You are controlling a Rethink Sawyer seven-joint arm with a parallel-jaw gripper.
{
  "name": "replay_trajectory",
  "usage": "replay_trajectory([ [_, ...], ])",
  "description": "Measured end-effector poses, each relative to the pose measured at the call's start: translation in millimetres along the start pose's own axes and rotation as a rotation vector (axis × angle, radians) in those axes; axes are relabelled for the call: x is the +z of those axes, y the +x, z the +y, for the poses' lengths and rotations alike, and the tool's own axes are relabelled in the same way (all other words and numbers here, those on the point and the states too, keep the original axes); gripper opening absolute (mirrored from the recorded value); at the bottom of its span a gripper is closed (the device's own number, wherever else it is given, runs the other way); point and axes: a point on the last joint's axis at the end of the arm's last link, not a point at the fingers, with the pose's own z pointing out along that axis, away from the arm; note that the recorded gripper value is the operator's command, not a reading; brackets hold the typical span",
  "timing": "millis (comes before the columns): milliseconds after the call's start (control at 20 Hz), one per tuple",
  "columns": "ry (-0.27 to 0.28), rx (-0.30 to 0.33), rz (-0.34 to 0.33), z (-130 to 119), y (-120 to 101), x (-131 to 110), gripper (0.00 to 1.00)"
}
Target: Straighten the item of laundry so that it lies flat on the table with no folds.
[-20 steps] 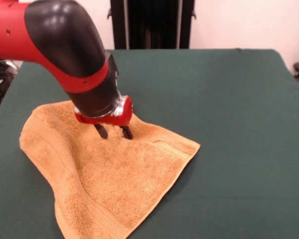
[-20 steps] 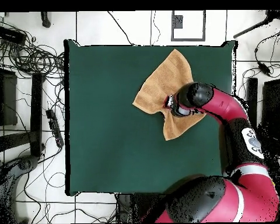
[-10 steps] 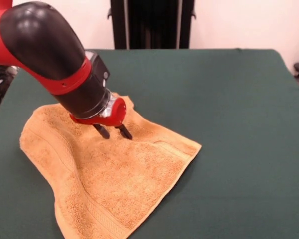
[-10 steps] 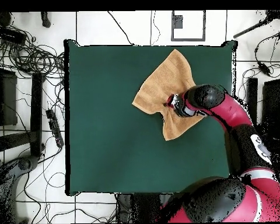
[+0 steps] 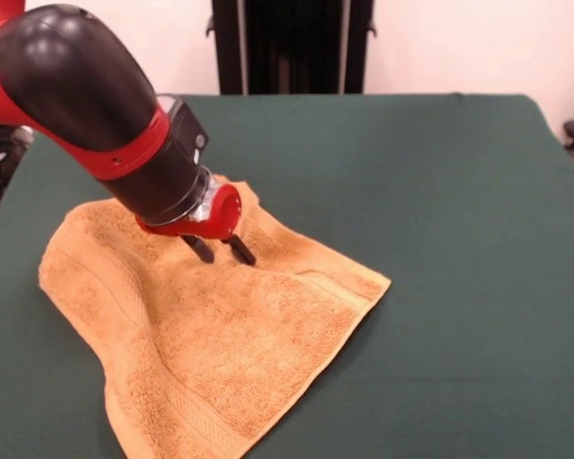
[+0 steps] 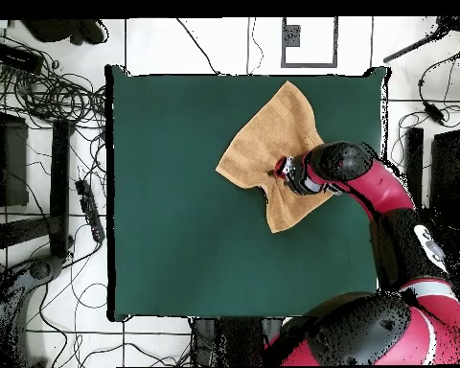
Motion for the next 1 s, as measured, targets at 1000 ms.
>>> replay_trajectory([
  [1000, -0.232, 0.095, 0.127, 55.1, 43.0, -9.8, 1.0],
])
